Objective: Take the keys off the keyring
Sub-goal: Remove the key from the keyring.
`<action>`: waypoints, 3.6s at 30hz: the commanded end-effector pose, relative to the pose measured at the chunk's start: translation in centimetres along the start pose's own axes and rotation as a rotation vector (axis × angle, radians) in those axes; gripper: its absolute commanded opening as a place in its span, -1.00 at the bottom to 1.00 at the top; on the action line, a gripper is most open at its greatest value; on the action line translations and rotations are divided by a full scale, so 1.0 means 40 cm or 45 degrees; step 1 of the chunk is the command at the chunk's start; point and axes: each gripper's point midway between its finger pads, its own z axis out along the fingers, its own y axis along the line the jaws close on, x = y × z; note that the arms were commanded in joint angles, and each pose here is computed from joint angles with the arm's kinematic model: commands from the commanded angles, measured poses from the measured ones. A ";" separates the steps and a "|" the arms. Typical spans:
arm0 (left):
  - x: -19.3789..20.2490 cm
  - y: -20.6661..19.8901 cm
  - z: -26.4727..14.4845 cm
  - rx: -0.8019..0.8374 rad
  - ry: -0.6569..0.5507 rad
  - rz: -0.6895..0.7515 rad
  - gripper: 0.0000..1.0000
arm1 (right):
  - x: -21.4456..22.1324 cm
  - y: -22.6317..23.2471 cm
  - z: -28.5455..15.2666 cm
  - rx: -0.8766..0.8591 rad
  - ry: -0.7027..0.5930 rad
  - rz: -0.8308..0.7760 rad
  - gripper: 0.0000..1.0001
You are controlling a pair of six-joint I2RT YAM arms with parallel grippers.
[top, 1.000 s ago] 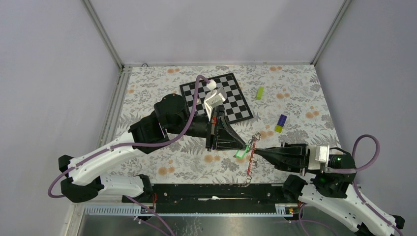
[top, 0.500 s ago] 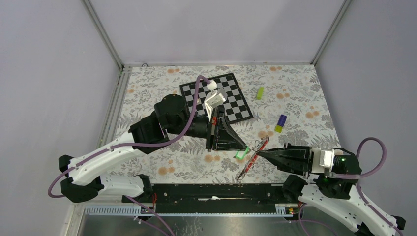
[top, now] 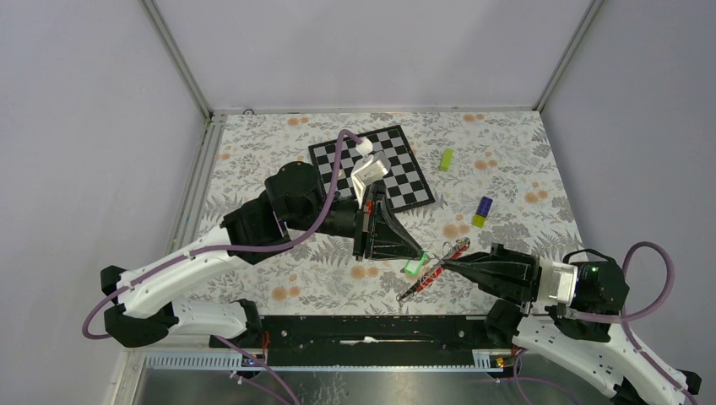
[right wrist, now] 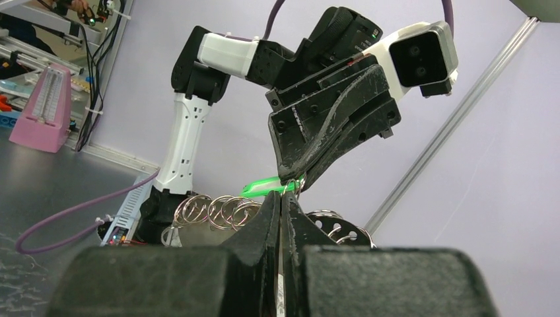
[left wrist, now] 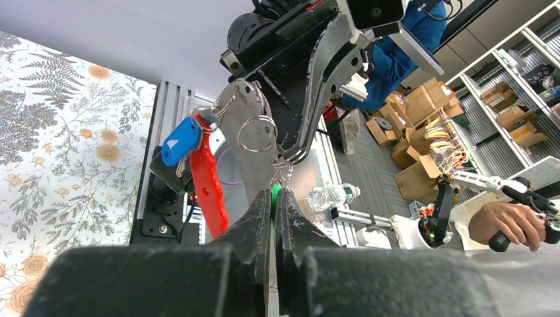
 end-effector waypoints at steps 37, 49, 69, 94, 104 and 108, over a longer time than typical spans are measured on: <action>-0.044 -0.012 0.008 0.018 -0.062 0.038 -1.00 | 0.014 0.002 0.001 -0.403 0.239 -0.732 -1.00; -0.040 -0.013 0.013 0.032 -0.047 0.034 -1.00 | 0.016 -0.016 0.018 -0.390 0.252 -0.733 -1.00; -0.047 -0.021 0.005 0.040 -0.078 0.048 -1.00 | -0.008 -0.056 0.027 -0.102 0.137 -0.510 -1.00; -0.072 -0.049 -0.013 0.060 -0.129 0.077 -1.00 | 0.022 -0.020 0.012 -0.296 0.234 -0.651 -1.00; -0.077 -0.051 -0.013 0.061 -0.132 0.085 -1.00 | 0.044 -0.011 0.008 -0.371 0.305 -0.635 -1.00; -0.082 -0.053 -0.014 0.064 -0.144 0.105 -1.00 | 0.052 -0.009 0.008 -0.369 0.318 -0.591 -1.00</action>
